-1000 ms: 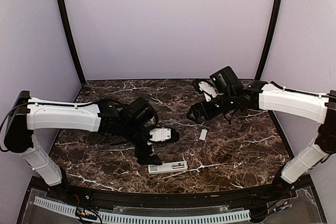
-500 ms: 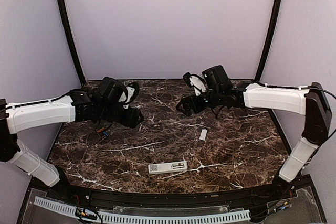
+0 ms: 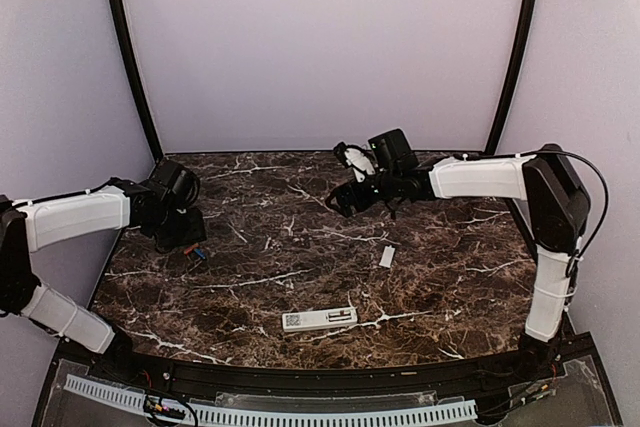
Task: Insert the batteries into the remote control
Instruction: Pick up the battery from the center of the board.
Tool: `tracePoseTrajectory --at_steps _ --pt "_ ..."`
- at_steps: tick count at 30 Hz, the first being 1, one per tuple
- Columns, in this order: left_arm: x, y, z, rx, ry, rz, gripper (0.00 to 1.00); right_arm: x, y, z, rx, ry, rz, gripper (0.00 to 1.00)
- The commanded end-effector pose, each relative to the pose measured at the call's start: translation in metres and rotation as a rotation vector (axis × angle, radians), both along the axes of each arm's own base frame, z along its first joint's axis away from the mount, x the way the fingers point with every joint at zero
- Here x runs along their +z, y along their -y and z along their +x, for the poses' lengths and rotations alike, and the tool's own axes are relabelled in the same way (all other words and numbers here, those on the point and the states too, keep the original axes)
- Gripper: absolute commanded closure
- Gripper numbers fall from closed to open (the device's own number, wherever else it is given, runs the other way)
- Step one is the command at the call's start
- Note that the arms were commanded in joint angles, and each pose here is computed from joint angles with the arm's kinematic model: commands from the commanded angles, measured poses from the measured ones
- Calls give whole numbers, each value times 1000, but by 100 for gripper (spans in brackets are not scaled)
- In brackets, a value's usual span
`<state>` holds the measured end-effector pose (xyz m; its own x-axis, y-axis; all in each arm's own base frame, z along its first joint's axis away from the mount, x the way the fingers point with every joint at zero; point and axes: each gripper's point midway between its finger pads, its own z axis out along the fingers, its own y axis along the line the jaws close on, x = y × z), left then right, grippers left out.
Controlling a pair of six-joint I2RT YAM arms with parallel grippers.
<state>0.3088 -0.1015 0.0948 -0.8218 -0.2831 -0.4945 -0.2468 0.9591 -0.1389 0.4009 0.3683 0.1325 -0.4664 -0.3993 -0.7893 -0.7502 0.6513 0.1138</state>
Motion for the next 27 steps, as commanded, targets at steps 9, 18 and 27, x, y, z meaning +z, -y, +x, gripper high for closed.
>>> tracePoseTrajectory --at_steps 9,18,27 --pt "7 -45 18 16 -78 70 60 39 0 -19 74 50 69 8" --pt "10 -28 24 -694 -307 296 43 54 1 -27 132 125 77 7" --pt "10 -21 43 -576 -339 235 56 60 10 -43 157 136 77 7"
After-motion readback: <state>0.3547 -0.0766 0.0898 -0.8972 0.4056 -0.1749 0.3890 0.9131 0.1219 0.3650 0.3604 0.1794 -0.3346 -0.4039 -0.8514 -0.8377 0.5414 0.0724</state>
